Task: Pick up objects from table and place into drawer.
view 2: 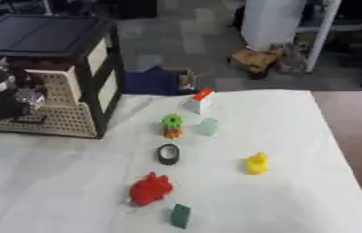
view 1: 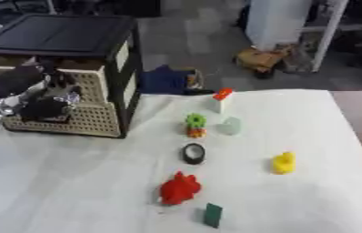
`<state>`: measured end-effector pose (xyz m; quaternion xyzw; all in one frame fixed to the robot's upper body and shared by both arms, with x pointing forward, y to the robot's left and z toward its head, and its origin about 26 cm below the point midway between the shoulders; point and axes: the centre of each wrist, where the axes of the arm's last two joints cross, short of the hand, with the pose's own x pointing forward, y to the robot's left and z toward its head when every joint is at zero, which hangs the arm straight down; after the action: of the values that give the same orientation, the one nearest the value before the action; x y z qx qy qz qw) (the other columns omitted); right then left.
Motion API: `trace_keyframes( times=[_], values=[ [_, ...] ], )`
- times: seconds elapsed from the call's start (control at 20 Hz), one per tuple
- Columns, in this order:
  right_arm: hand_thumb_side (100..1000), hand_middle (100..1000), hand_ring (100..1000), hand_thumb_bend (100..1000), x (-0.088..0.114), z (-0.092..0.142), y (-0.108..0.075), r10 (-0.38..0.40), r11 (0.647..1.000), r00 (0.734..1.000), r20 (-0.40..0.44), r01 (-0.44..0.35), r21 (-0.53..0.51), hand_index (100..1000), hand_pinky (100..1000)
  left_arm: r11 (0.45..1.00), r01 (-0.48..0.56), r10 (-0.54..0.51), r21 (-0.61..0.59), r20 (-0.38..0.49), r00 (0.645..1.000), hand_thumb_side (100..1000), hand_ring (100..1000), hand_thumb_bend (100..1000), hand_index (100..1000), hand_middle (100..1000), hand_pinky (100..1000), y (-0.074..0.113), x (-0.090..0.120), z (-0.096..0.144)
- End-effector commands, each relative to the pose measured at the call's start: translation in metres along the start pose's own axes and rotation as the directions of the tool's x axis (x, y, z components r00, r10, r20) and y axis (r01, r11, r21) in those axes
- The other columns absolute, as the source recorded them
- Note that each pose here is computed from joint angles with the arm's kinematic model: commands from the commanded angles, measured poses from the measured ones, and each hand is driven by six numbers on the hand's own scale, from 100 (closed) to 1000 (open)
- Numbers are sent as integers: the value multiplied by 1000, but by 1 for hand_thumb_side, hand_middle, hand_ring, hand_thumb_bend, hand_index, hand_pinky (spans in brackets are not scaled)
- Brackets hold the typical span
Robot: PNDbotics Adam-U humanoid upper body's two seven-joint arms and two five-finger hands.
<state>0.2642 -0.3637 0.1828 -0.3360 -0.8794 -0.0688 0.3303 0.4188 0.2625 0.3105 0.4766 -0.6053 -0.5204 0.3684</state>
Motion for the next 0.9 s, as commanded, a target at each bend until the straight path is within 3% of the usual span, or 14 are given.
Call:
trace_keyframes(
  times=[0.05, 0.3, 0.9],
  values=[
    [870, 610, 645, 100, 6, -6, -4, 2, 1000, 999, 33, -1, -7, 862, 647, 1000, 12, -12, 22, 26, 1000, 1000, 744, 100, 900, 780, 449, 16, 1, 6],
    [868, 611, 646, 100, 5, -6, -4, 2, 1000, 1000, 28, -2, -10, 861, 648, 1000, 18, -18, -1, 68, 998, 1000, 654, 100, 847, 704, 368, 25, 8, 18],
    [871, 612, 650, 100, 4, -5, -7, -4, 1000, 1000, 17, 4, -20, 859, 649, 998, -11, 2, 60, 147, 989, 1000, 611, 100, 830, 678, 348, 50, 24, 46]
  ],
)
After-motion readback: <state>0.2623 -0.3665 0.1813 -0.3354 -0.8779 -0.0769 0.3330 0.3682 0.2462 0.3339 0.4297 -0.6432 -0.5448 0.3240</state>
